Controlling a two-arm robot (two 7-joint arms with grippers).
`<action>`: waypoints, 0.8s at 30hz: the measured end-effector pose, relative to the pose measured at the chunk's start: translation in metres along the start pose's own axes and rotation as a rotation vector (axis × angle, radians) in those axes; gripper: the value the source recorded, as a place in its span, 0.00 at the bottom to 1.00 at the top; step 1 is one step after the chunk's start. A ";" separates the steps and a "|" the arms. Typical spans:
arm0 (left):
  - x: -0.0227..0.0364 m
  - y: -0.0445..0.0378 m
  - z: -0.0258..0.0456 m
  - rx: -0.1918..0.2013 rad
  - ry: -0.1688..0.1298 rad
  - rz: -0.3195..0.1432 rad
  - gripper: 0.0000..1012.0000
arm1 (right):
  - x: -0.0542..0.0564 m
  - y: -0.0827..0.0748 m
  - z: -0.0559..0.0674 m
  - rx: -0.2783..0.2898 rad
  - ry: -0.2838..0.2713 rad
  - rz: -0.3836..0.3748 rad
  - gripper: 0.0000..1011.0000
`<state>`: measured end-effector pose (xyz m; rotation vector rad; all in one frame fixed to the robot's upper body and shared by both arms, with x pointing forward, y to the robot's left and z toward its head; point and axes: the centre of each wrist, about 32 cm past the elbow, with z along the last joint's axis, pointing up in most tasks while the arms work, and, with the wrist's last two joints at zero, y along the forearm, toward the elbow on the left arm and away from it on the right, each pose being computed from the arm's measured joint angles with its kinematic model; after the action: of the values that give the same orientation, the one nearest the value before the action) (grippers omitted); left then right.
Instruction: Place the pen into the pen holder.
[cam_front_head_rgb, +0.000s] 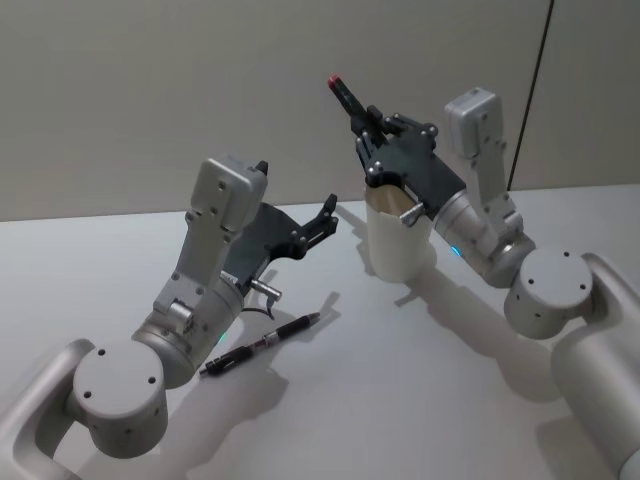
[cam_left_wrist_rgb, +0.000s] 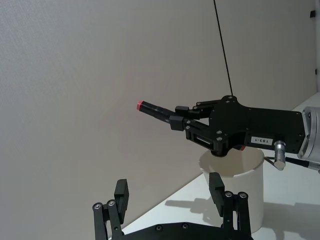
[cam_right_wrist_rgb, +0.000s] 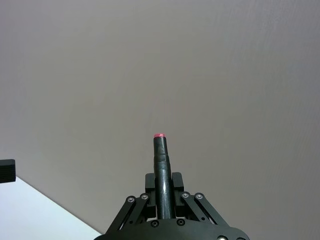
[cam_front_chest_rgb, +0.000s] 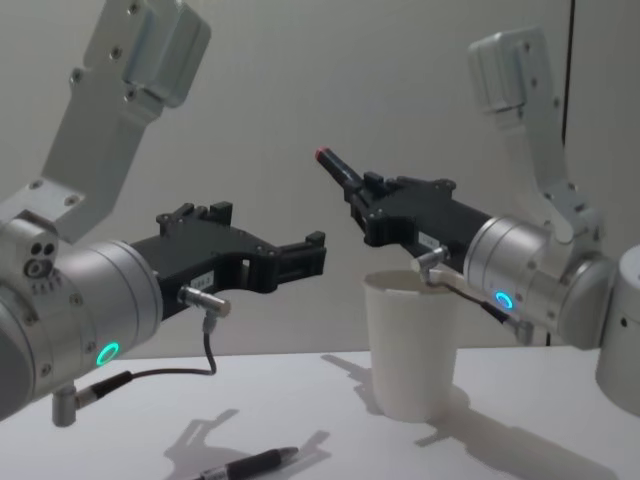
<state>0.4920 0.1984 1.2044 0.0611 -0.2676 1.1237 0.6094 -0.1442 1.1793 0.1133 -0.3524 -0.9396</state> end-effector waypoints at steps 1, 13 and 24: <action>0.0000 0.0000 0.0000 0.000 0.000 0.000 0.99 | 0.000 0.000 -0.001 -0.003 -0.001 0.001 0.18; 0.0000 0.0000 0.0000 0.000 0.000 0.000 0.99 | -0.002 -0.001 -0.007 -0.002 -0.010 -0.002 0.18; 0.0000 0.0000 0.0000 0.000 0.000 0.000 0.99 | -0.003 -0.001 -0.009 0.028 -0.015 -0.005 0.18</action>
<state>0.4920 0.1984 1.2044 0.0611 -0.2675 1.1237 0.6105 -0.1427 1.1695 0.1329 -0.3790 -0.9406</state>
